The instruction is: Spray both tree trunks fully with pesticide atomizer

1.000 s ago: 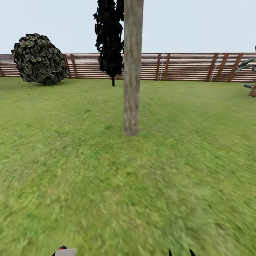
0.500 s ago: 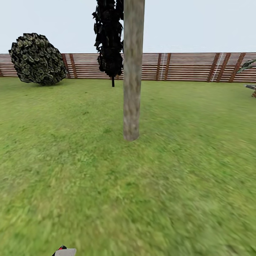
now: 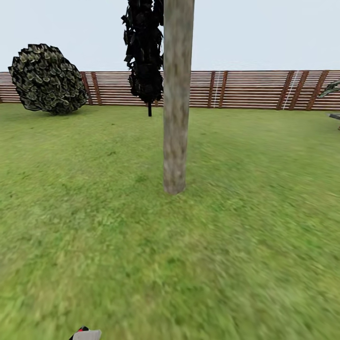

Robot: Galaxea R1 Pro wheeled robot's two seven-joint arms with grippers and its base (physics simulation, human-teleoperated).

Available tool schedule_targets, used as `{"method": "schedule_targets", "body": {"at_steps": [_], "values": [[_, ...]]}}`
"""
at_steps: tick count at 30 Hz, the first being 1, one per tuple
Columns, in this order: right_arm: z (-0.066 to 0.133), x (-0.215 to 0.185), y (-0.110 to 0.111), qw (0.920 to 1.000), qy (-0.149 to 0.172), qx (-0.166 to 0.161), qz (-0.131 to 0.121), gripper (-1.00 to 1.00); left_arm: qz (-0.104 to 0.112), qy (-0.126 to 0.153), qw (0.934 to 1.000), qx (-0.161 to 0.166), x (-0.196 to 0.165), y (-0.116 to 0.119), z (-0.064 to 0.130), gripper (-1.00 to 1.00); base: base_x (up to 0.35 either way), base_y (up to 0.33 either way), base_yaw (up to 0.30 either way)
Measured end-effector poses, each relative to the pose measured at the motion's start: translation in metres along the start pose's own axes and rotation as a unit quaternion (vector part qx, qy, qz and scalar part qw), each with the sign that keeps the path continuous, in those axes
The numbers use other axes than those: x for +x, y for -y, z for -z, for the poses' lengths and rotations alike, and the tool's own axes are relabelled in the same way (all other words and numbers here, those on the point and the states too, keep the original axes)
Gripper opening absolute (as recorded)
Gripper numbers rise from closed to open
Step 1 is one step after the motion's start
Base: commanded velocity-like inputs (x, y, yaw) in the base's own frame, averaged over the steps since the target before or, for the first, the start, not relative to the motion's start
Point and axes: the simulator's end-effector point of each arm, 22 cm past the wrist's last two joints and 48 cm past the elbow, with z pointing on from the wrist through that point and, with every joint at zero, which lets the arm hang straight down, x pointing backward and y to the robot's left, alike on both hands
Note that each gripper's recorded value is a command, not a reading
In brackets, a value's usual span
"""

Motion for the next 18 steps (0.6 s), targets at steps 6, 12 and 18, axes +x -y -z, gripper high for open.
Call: {"method": "schedule_targets", "body": {"at_steps": [6, 12, 18], "values": [[-0.0020, -0.0046, 0.0113, 1.0000, 0.006, 0.005, 0.006, 1.00, 0.000, 0.000, 1.0000, 0.000, 0.0000, -0.0003, 0.0000, -1.00, 0.340, 0.000, 0.000], [-0.0027, -0.0061, 0.0126, 0.9999, 0.008, 0.005, 0.008, 1.00, 0.000, 0.000, 1.0000, 0.000, 0.0000, -0.0005, 0.0000, -1.00, 0.340, 0.000, -0.001], [-0.0026, -0.0058, 0.0124, 0.9999, 0.007, 0.005, 0.008, 1.00, 0.000, -0.001, 1.0000, 0.000, 0.0004, -0.0002, 0.0000, -1.00, 0.340, 0.000, -0.141]]}}
